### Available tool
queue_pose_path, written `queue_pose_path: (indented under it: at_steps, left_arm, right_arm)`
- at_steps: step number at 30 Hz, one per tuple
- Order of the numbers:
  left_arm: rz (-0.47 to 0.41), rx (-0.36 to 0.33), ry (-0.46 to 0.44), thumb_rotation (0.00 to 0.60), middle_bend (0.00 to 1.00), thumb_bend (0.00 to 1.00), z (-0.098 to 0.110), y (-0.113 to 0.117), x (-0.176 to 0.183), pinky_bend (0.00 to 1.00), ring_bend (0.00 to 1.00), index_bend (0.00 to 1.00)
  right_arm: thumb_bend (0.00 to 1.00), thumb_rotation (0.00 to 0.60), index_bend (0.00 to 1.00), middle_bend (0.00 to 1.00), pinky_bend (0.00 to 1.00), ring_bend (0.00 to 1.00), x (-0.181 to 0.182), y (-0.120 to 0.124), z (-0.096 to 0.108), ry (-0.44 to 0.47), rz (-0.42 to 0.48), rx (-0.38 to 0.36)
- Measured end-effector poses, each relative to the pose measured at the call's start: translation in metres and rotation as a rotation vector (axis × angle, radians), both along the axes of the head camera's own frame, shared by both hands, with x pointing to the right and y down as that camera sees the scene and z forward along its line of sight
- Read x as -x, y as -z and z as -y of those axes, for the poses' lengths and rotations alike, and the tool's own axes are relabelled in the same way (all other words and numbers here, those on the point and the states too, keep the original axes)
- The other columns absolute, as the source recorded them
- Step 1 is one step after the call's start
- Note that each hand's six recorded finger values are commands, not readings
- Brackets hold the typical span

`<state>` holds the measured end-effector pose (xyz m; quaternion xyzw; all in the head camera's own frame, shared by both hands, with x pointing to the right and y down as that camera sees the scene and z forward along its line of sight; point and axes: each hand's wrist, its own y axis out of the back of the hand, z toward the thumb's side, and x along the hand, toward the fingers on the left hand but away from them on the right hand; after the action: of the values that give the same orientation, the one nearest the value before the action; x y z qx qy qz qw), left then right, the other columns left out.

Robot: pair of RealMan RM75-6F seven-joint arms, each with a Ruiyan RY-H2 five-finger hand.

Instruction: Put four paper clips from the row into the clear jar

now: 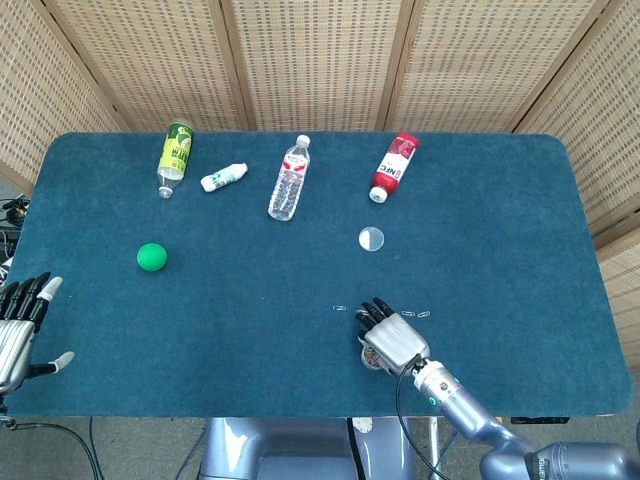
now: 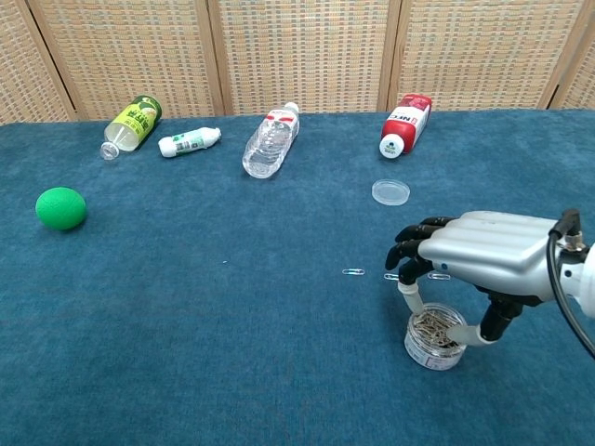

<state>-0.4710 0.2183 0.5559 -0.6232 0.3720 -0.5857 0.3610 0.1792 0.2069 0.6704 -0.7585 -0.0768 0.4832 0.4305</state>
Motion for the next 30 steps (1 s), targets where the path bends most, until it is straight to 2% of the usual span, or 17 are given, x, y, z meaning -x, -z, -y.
queue_pose_path:
  at_steps: [9,13,21,26,30]
  left_arm:
    - [-0.002,-0.002,-0.003,0.600,0.00,0.00,0.000,0.001,-0.001,0.00,0.00,0.00]
    - [-0.003,-0.002,-0.001,0.600,0.00,0.00,0.000,0.001,0.000,0.00,0.00,0.00]
    - [-0.002,0.001,0.002,0.600,0.00,0.00,0.000,0.000,0.001,0.00,0.00,0.00]
    - [0.000,0.003,0.002,0.600,0.00,0.00,0.001,-0.001,0.000,0.00,0.00,0.00]
    - [0.002,0.005,0.001,0.600,0.00,0.00,0.001,-0.001,0.000,0.00,0.00,0.00]
  right_arm:
    - [0.26,0.600,0.39,0.15,0.06,0.00,-0.002,0.003,0.001,-0.006,0.006,-0.005]
    - [0.26,0.600,0.39,0.15,0.06,0.00,-0.001,0.009,0.007,-0.031,0.029,-0.017]
    - [0.26,0.600,0.40,0.15,0.09,0.00,-0.021,0.016,0.046,-0.139,0.030,-0.096]
    - [0.27,0.600,0.44,0.15,0.10,0.00,-0.052,0.003,0.066,-0.226,-0.025,-0.116]
    - [0.27,0.600,0.52,0.15,0.10,0.00,-0.074,-0.010,0.074,-0.281,-0.063,-0.112]
